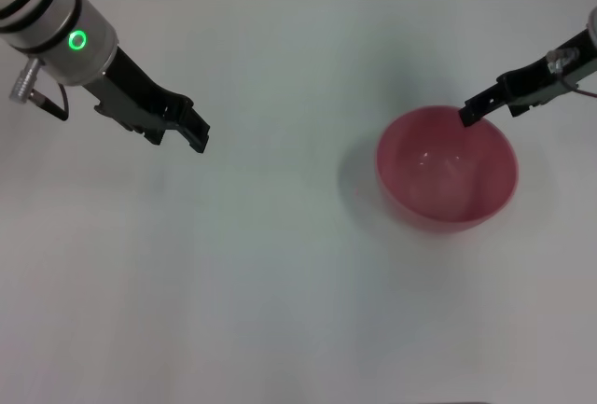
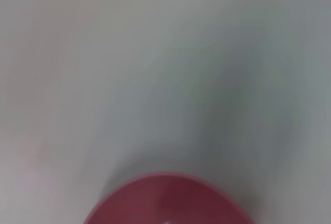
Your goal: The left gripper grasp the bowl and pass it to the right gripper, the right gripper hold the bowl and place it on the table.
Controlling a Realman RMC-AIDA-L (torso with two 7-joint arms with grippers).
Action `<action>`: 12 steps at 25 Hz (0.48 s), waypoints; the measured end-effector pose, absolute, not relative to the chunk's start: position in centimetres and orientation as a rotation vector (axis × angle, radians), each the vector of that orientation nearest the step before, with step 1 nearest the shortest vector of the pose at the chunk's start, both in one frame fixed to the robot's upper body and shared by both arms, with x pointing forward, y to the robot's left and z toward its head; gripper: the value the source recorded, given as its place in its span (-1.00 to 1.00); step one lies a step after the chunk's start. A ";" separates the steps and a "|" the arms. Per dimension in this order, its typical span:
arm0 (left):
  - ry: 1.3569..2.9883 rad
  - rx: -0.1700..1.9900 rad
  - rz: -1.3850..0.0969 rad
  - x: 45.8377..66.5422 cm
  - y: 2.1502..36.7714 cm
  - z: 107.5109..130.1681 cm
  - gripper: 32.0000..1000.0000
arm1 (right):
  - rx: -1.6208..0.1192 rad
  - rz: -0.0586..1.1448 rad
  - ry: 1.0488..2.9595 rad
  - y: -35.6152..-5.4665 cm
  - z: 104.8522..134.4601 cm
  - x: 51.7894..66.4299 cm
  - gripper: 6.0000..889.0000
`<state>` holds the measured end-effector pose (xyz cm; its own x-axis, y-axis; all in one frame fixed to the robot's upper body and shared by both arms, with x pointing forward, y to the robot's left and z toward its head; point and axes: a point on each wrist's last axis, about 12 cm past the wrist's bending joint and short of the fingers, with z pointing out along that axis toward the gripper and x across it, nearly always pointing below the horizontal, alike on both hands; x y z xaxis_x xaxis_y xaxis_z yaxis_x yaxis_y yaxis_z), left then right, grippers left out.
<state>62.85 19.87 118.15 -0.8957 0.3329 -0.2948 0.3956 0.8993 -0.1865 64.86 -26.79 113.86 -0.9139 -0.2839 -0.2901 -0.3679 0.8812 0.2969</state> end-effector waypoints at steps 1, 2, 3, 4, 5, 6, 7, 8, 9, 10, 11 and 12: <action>2.808 0.546 -0.351 62.8 19.9 118.1 0.24 | -0.498 0.521 2.812 -26.8 114.1 64.8 0.97; 2.804 0.545 -0.348 62.8 20.1 118.1 0.24 | -0.501 0.528 2.810 -26.8 114.3 64.8 0.97; 2.799 0.545 -0.346 62.9 20.1 118.0 0.24 | -0.506 0.536 2.810 -26.8 114.5 64.8 0.97; 2.793 0.544 -0.344 62.9 20.2 118.0 0.24 | -0.510 0.545 2.808 -26.7 114.8 64.8 0.97; 2.788 0.543 -0.342 62.9 20.4 117.8 0.24 | -0.514 0.548 2.801 -26.8 115.1 64.9 0.97; 2.785 0.537 -0.340 62.8 20.6 117.6 0.24 | -0.517 0.550 2.792 -26.8 115.4 65.0 0.97; 2.784 0.532 -0.339 62.8 20.8 117.4 0.24 | -0.519 0.550 2.779 -26.8 115.8 65.1 0.97; 2.784 0.527 -0.339 62.7 21.0 117.3 0.24 | -0.521 0.549 2.766 -26.9 116.0 65.2 0.97; 2.786 0.520 -0.339 62.6 21.2 117.1 0.24 | -0.520 0.549 2.756 -26.9 116.3 65.3 0.97; 2.791 0.507 -0.340 62.5 21.5 116.9 0.24 | -0.520 0.553 2.749 -26.9 116.4 65.3 0.97; 2.791 0.507 -0.340 62.5 21.5 116.9 0.24 | -0.520 0.559 2.747 -26.9 116.5 65.3 0.97; 2.793 0.504 -0.341 62.5 21.5 116.8 0.24 | -0.520 0.569 2.747 -26.8 116.5 65.3 0.97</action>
<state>62.49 21.55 116.84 -0.8993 0.3043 -0.3141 0.3710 0.9112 -0.1794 65.28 -26.80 116.52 -0.8934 -0.2871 -0.3455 -0.4008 0.8568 0.3244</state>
